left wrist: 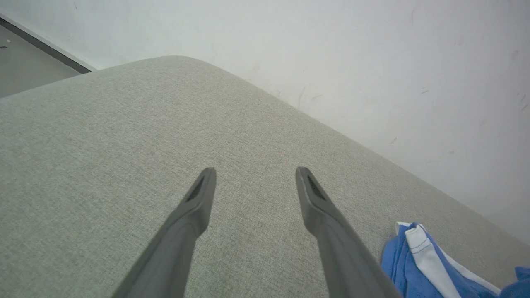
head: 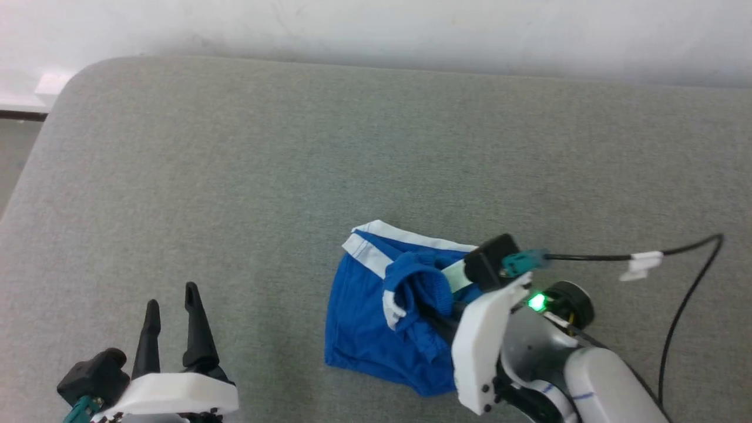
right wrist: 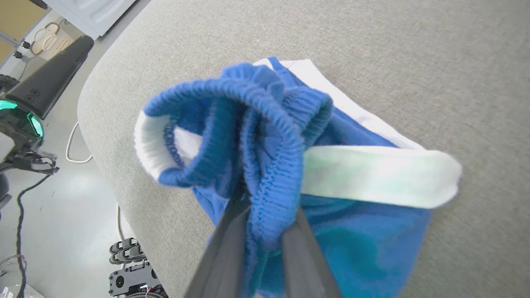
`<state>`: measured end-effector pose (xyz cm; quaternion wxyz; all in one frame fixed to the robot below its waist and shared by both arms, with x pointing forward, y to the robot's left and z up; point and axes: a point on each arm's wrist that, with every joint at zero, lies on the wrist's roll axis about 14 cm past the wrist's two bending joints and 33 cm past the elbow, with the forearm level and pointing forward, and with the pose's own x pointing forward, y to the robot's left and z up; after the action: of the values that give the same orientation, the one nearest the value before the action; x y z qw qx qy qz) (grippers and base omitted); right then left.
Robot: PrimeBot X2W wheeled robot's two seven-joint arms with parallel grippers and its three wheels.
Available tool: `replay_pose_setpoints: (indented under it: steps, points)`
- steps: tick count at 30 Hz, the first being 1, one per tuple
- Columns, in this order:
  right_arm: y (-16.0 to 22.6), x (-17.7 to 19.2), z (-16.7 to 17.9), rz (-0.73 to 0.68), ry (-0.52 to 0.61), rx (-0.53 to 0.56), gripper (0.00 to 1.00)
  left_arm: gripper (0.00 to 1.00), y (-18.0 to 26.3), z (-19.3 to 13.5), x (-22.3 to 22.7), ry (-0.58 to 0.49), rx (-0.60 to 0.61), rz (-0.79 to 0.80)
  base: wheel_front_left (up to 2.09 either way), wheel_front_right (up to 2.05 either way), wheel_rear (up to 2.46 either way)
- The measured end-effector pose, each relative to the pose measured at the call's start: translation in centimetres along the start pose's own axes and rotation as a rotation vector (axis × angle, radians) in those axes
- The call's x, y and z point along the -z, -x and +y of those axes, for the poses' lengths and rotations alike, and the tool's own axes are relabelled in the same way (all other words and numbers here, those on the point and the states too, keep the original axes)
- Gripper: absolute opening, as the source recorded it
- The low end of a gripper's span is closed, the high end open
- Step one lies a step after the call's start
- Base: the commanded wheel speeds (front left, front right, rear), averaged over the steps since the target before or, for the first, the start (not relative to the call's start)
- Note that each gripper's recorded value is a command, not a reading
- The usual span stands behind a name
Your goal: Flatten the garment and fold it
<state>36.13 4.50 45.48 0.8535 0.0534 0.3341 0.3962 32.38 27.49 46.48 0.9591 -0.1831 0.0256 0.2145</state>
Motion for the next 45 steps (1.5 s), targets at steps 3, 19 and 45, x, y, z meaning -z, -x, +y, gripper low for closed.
replay_pose_setpoints:
  steps: [3,19,45]
  points:
    - [-1.3,0.8,0.5,0.042,0.020,-0.023,0.00,1.00,0.3,0.3,-0.1,-0.003,-0.010,-0.002,0.00,0.00,0.00]
    - [-5.9,3.7,0.4,0.206,0.177,-0.022,0.01,1.00,1.7,0.4,-0.4,0.014,-0.012,-0.006,0.00,0.00,0.00]
    - [2.2,-3.1,-7.3,-0.304,-0.102,0.214,1.00,1.00,0.7,-2.6,-0.4,-0.005,0.096,-0.003,0.00,0.00,0.00]
